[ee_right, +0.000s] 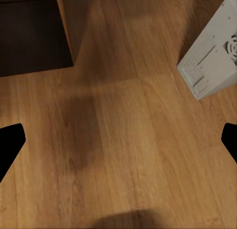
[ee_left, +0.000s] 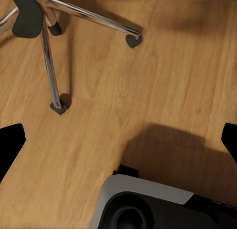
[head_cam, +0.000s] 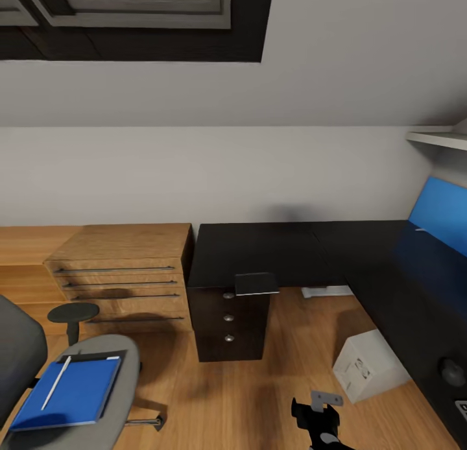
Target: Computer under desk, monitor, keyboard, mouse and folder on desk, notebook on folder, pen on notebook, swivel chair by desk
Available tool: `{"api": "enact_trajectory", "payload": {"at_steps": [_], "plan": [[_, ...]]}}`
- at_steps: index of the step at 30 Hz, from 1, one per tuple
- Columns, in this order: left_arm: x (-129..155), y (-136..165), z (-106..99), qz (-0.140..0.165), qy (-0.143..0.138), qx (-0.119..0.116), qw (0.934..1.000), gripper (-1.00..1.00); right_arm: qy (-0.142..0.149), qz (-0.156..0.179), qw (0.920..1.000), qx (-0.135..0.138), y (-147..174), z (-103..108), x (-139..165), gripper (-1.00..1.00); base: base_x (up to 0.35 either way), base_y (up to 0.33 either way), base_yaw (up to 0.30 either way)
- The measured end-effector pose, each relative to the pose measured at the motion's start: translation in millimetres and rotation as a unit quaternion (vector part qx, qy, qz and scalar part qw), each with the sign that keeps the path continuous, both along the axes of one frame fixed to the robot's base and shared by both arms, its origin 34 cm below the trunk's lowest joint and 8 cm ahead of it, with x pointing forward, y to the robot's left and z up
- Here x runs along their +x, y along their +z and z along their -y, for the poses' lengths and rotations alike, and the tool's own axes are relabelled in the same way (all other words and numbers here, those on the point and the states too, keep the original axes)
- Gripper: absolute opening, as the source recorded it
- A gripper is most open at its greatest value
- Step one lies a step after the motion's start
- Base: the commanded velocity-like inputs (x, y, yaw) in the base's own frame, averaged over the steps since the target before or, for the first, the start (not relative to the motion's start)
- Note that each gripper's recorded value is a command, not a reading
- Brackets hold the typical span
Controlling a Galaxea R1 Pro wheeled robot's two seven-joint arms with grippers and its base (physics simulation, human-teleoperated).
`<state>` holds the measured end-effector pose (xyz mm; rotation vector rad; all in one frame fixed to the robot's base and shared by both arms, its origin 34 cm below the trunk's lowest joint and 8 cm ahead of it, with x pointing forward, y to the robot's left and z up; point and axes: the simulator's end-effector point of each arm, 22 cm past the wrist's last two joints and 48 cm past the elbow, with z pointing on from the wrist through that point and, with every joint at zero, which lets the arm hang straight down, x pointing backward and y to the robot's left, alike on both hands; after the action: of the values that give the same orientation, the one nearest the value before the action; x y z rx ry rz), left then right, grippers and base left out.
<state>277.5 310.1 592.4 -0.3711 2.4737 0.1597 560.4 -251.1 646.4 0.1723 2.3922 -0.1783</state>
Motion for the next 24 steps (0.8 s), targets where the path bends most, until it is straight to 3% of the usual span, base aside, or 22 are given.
{"api": "enact_trajectory", "payload": {"at_steps": [6,18,24], "plan": [[0.4,1.7,-16.9,0.001,-0.001,0.012,0.9999,1.0,0.0,0.0,1.0,0.0,-0.3,0.0,-0.8,1.0,0.0,0.042,0.0],[0.3,2.3,-22.0,0.001,-0.003,0.016,0.9999,1.0,0.0,0.0,1.0,0.001,-0.5,-1.1,-1.2,1.0,0.0,0.081,0.0],[-30.6,-3.9,-44.0,-0.034,-0.006,0.025,0.9991,1.0,0.0,0.0,1.0,0.0,-0.4,-0.3,-1.0,1.0,0.0,0.003,0.0]]}}
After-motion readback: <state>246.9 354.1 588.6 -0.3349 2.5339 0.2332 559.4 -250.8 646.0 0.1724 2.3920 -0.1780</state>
